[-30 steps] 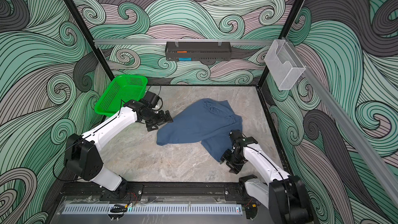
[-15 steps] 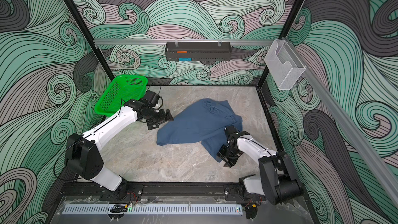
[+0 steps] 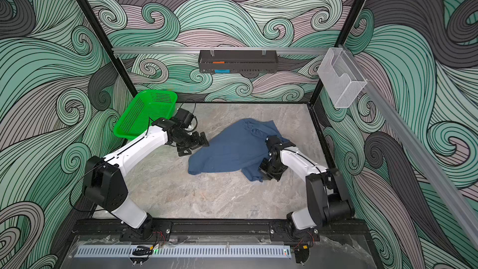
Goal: Fold and stack t-shirts
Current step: Flatten out the T-shirt at the center of the board.
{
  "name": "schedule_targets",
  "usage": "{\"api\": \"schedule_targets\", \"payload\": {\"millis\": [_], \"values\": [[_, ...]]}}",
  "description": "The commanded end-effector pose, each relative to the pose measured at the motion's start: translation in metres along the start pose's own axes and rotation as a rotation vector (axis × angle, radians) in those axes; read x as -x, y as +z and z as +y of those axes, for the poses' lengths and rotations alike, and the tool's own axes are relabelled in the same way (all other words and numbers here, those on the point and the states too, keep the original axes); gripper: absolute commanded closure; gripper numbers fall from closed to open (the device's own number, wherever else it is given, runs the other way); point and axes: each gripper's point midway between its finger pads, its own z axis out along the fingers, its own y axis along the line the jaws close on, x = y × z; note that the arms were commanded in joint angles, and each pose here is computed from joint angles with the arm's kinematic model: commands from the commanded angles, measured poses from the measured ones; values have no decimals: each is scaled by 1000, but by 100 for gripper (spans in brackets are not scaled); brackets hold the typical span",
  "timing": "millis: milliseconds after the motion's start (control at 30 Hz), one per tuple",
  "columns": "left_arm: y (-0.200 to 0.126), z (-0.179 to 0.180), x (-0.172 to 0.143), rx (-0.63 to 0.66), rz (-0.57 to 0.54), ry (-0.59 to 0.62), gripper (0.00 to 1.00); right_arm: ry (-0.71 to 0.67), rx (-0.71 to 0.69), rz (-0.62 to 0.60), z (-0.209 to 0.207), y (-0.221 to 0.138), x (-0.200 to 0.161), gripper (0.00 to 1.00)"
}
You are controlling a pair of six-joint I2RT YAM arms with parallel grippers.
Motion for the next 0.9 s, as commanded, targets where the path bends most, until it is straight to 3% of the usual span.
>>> {"api": "schedule_targets", "payload": {"millis": [0,67,133,433,600,867], "values": [[-4,9,-15,39,57,4,1,-50,164,-229,39,-103,21,100],[-4,18,-22,62,68,4,1,-47,265,-361,63,-159,37,100],[-3,26,-29,79,75,-4,1,-35,316,-429,80,-191,52,100],[-1,61,-59,175,127,4,10,-9,328,-521,113,-223,116,100],[7,81,-81,203,172,2,23,1,373,-605,118,-261,152,100],[34,97,-94,211,202,-27,24,13,389,-643,128,-286,184,100]]}}
